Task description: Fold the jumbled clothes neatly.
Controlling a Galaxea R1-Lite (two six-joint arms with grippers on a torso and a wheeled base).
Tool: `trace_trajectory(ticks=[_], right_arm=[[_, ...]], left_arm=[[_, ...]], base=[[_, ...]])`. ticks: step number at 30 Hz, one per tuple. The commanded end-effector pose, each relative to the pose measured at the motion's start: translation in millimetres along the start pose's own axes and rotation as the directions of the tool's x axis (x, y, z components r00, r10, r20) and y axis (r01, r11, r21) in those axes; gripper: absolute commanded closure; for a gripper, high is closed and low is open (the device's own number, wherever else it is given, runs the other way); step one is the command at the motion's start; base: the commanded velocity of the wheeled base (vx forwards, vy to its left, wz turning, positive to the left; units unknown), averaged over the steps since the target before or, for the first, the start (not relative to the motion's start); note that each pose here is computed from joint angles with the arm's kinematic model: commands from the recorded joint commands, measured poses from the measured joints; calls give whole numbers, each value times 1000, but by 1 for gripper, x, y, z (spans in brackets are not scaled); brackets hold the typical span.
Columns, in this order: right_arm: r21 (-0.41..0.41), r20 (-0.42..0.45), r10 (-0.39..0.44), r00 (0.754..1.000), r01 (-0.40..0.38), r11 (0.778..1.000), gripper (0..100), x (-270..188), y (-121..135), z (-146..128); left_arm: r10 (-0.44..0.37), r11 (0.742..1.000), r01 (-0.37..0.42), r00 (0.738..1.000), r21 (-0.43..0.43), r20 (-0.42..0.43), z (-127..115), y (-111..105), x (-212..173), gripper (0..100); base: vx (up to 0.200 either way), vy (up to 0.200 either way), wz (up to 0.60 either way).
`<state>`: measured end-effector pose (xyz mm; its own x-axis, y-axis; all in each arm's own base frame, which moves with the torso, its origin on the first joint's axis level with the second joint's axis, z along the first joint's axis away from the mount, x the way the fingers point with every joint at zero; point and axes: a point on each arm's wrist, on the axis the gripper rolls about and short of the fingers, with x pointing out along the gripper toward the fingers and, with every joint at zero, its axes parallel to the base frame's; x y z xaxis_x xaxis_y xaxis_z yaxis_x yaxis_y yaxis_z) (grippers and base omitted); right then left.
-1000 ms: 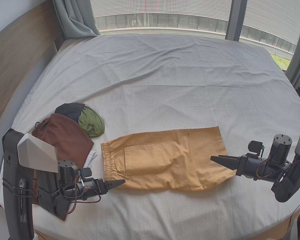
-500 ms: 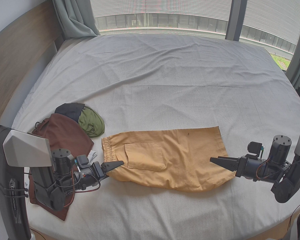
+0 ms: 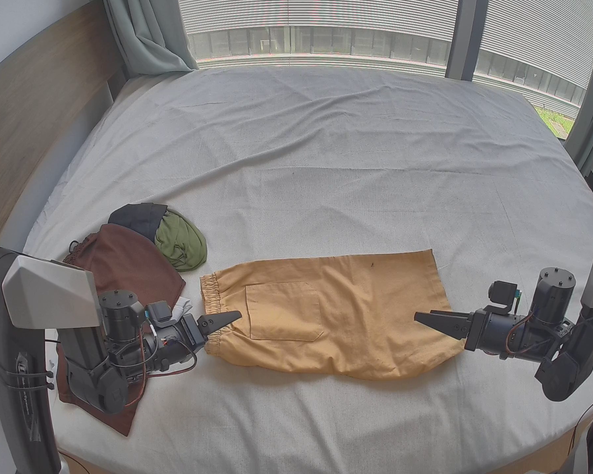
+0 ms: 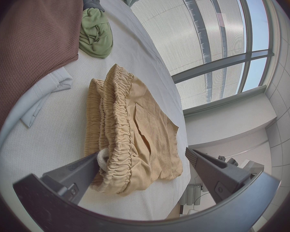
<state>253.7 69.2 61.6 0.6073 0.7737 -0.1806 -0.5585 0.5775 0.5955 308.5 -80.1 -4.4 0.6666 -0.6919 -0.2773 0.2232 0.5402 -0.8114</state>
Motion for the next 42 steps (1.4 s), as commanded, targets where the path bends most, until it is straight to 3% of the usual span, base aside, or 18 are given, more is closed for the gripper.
trace_trajectory(ticks=[1, 12, 13, 28, 34, 42], right_arm=[[5, -6, -2, 1000, 2, 1000, 0, 1, -1, -2], [5, -12, -4, 1000, 4, 1000, 0, 2, -2, -3], [-3, -12, -4, 1000, 4, 1000, 0, 2, -2, -3], [-11, -19, -7, 1000, 7, 1000, 0, 3, -3, -5], [-11, -19, -7, 1000, 7, 1000, 0, 3, -3, -5], [-7, -27, -8, 1000, 8, 1000, 0, 2, -3, -7]], left_arm=[[0, 1000, 0, 1000, 0, -3, -1, 0, 1, 0], [52, 996, -51, 999, 78, -5, -6, 19, 7, 0], [61, 994, -61, 998, 88, 1, -7, 21, 9, 100], [57, 993, -59, 998, 102, 25, 1, 24, 8, 100], [15, 993, -16, 1000, 117, 10, 3, 8, -2, 100], [26, 977, -34, 999, 208, 40, 12, 12, -12, 100]], base=[[0, 0, 0], [0, 0, 0], [0, 0, 0], [0, 0, 0], [0, 0, 0], [0, 0, 0]])
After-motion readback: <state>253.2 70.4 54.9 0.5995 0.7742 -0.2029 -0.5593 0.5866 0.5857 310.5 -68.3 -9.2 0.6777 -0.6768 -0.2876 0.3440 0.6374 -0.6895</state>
